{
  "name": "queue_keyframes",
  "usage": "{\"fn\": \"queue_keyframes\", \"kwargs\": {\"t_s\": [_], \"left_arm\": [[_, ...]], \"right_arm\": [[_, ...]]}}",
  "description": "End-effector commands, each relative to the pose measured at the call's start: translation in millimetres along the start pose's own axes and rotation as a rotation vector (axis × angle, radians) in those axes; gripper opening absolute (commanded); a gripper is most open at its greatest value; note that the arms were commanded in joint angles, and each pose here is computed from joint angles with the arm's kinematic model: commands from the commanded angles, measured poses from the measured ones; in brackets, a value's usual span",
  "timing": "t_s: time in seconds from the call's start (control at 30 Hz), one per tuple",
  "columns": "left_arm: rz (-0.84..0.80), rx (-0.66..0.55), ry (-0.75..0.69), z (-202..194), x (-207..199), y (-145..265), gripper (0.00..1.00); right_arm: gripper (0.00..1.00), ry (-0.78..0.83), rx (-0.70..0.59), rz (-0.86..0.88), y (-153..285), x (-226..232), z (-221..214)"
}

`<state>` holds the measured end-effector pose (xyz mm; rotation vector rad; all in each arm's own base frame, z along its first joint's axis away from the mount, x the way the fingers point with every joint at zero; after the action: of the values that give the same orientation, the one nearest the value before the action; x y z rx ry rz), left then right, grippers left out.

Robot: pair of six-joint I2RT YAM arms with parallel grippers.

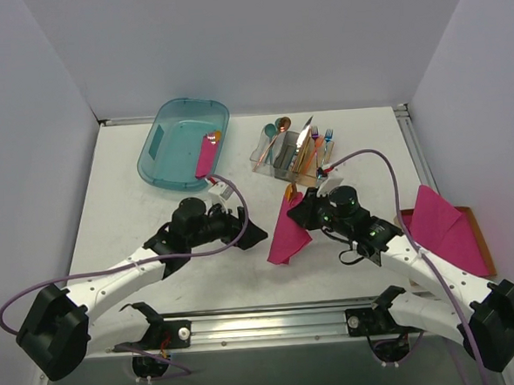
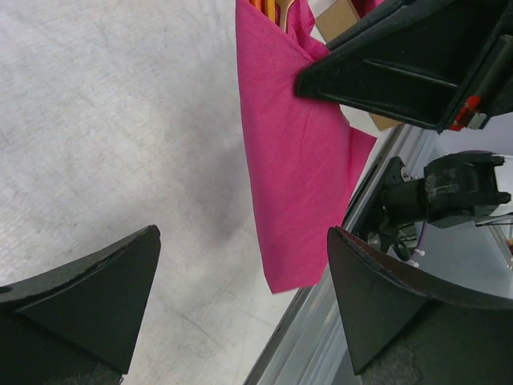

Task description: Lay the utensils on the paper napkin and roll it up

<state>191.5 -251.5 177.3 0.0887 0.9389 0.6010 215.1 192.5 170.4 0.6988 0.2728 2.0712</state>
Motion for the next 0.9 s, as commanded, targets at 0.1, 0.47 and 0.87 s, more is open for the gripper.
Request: {"fn": "queue_keyframes", "kwargs": {"t_s": [0.1,0.47,0.87], "left_arm": [[-0.185,-0.043,-0.049,33,-41,-2,0.94],[-0.334,-0.058,-0.029,38,-65,1,0.94],[-0.444,-0.052,0.002,42,-79,-1,0.88]], "right_arm": [[0.00,0.084,-0.151,0.210,26,54,53],[0.00,0.083,-0.217,0.331,47,81,74],[0.00,0.067,-0.231,0.380,57,93,77]]}}
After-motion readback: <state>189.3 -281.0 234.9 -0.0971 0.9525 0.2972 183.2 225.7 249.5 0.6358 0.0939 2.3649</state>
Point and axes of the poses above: each gripper's point midway between its finger pads, its own y axis back along the fingers, its own x axis along the line the jaws close on, z = x × y, the point moved 5 cm from there along y, back along the fingers, and after that the axes turned 11 degrees about y, right-handed, at the moved point
